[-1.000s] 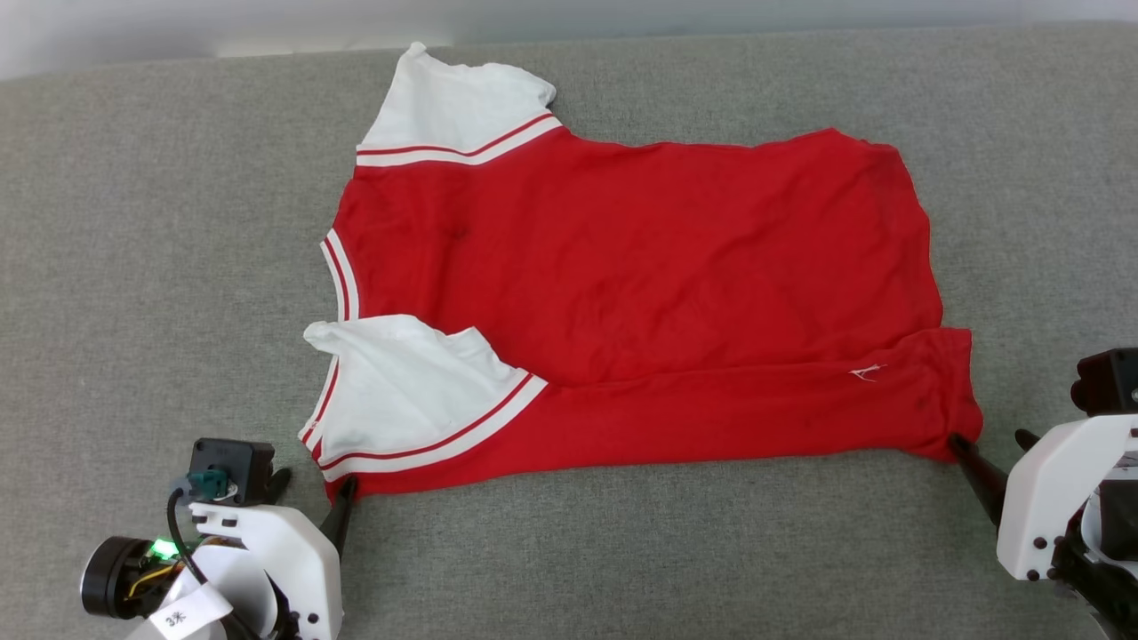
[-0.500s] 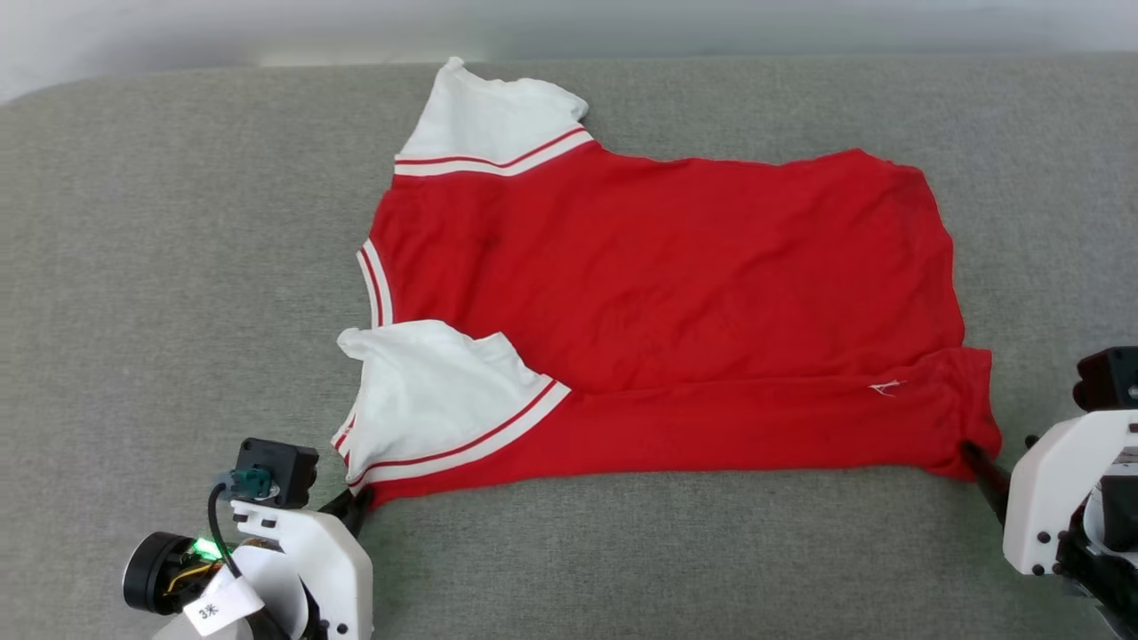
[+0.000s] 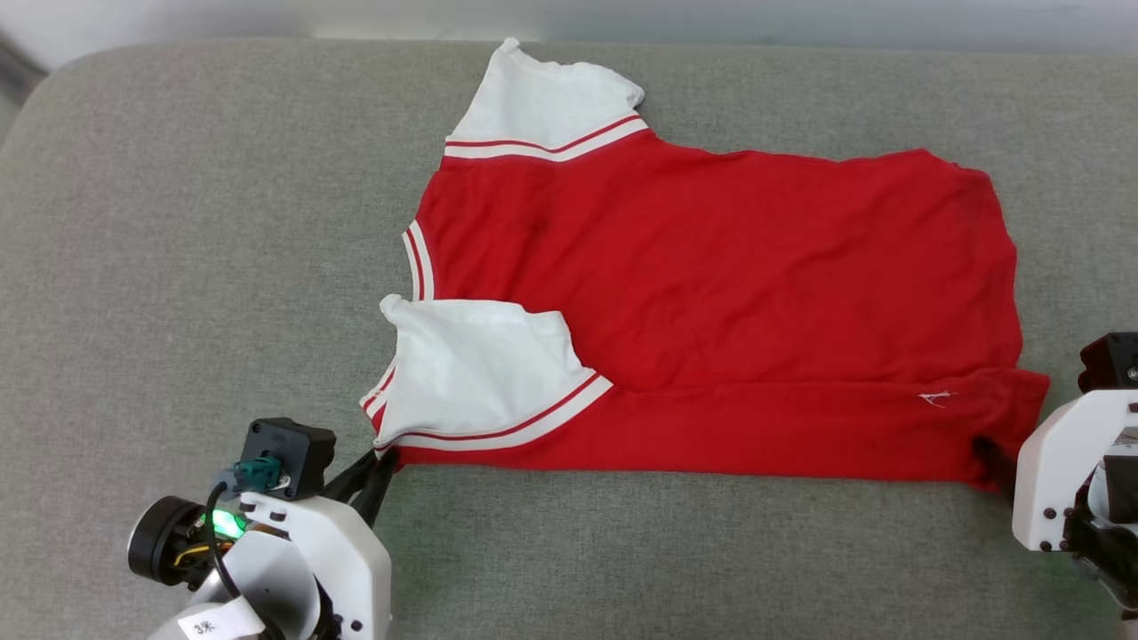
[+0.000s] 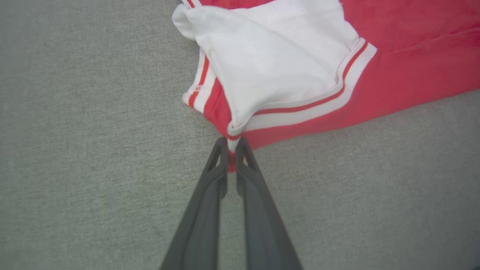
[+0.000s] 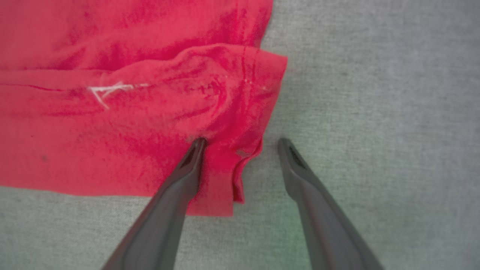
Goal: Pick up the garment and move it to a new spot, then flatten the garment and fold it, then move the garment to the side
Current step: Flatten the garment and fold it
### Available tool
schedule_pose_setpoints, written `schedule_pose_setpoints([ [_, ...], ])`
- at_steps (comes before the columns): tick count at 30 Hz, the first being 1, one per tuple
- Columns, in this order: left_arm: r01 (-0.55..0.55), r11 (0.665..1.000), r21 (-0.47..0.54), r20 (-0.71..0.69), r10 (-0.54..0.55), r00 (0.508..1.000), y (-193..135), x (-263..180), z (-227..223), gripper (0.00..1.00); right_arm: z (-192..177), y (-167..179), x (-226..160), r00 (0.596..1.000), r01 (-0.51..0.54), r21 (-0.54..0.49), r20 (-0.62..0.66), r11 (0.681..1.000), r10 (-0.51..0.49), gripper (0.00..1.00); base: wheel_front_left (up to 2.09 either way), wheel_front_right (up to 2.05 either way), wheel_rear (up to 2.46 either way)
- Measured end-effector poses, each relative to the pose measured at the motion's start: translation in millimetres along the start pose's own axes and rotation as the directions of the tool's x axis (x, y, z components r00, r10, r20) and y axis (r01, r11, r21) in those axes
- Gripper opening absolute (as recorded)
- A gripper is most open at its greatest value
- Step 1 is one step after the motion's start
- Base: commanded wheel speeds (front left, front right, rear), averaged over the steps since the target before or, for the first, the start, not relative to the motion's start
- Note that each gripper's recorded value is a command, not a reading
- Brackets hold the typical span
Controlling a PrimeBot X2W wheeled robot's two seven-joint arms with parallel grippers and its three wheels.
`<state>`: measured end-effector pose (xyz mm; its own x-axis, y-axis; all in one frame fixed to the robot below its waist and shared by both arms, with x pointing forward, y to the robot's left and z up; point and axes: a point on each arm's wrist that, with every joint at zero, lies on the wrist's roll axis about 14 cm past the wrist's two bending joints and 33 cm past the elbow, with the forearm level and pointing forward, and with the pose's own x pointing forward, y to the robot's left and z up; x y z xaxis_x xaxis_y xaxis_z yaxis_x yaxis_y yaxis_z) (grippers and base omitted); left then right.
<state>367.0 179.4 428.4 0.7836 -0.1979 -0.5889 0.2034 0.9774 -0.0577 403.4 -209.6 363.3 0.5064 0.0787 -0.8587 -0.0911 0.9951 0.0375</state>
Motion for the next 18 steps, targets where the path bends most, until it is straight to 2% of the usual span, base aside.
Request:
schedule_pose_setpoints([
  [1, 0.000, 1.000, -0.002, -0.008, 0.000, 1.000, 0, 0, -2, 0.00, -2, 2, 3, 1.000, -0.005, -0.005, -0.011, 1.000, 0.005, 1.00, 0.00, 0.00, 0.00],
  [3, 0.000, 1.000, -0.013, -0.029, -0.001, 1.000, -1, 0, -8, 0.00, -8, 5, 12, 0.998, -0.015, -0.021, -0.058, 1.000, 0.014, 0.00, 0.00, 0.00, 0.00],
  [7, -0.002, 1.000, -0.012, -0.045, 0.001, 0.999, -1, -3, -14, 0.00, -7, 7, 11, 0.998, -0.021, -0.036, -0.055, 0.999, 0.019, 0.00, 0.00, 0.00, 0.00],
  [18, 0.042, 0.999, 0.024, -0.097, -0.039, 0.995, -10, -37, -36, 0.00, -20, -22, -39, 1.000, 0.026, -0.019, -0.012, 0.999, -0.027, 0.00, 0.00, 0.00, 0.00],
])
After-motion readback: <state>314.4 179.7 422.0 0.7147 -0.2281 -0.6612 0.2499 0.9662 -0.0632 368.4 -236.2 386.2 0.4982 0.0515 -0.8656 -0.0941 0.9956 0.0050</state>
